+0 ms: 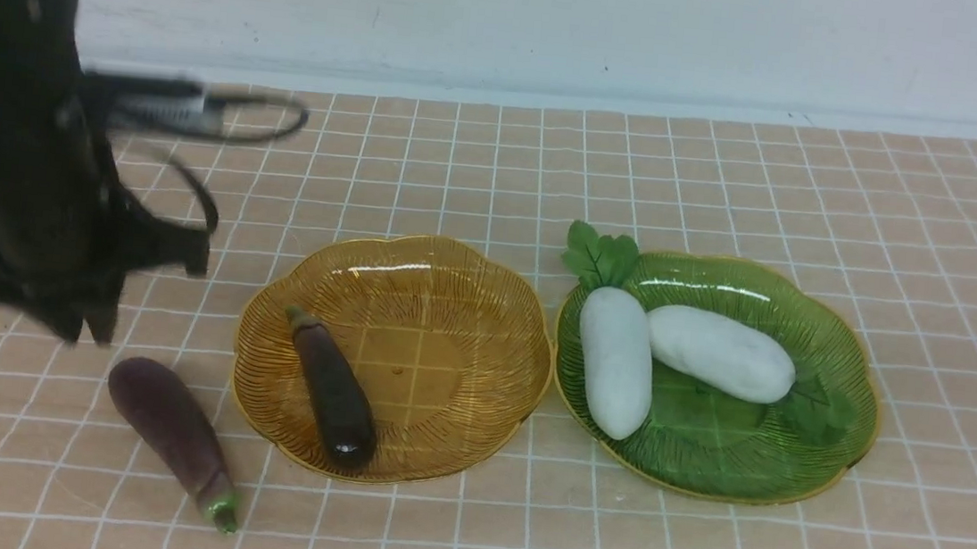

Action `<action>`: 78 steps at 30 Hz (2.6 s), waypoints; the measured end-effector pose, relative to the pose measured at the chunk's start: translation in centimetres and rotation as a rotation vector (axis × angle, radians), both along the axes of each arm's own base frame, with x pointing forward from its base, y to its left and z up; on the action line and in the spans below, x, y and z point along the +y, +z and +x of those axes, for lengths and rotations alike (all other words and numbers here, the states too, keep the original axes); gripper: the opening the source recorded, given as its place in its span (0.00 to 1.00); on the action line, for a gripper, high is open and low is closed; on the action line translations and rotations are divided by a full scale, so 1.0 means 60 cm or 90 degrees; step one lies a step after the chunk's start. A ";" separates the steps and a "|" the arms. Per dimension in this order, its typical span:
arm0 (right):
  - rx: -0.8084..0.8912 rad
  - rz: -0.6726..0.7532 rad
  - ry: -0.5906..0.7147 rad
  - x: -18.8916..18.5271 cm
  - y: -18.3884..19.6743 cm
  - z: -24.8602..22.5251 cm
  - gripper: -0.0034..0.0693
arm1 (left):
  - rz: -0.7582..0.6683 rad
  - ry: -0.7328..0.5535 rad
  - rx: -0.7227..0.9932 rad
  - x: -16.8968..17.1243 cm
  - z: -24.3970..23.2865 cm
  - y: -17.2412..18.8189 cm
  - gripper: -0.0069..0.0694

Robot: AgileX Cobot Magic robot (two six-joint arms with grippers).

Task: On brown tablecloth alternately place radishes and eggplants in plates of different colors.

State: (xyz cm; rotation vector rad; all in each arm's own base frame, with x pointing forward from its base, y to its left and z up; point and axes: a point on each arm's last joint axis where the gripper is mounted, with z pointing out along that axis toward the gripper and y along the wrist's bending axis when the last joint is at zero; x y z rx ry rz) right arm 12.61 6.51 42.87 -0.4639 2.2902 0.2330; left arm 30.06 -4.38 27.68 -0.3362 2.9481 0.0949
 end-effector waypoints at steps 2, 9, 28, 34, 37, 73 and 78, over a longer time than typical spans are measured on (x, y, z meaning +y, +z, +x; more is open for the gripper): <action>-0.005 0.001 0.000 0.001 0.001 0.002 0.03 | -0.008 0.012 -0.007 -0.002 0.005 -0.014 0.40; -0.003 -0.004 -0.001 0.005 -0.002 0.011 0.03 | -0.015 0.022 0.001 -0.009 0.034 -0.066 0.72; 0.010 -0.019 0.007 0.011 -0.010 0.022 0.03 | -0.041 0.019 0.246 -0.028 0.046 -0.191 0.45; 0.012 -0.020 0.007 0.011 -0.011 0.021 0.03 | -0.049 -0.026 0.117 -0.030 0.075 -0.097 0.39; 0.008 -0.016 0.008 0.012 -0.010 0.022 0.03 | -0.126 -0.076 0.021 -0.062 0.086 -0.013 0.39; -0.530 0.220 0.076 -0.039 -0.218 -0.093 0.03 | -0.069 -0.316 -0.075 -0.245 0.133 0.014 0.09; -0.515 0.212 0.075 -0.039 -0.228 -0.092 0.03 | -0.064 -0.317 -0.076 -0.244 0.133 0.014 0.09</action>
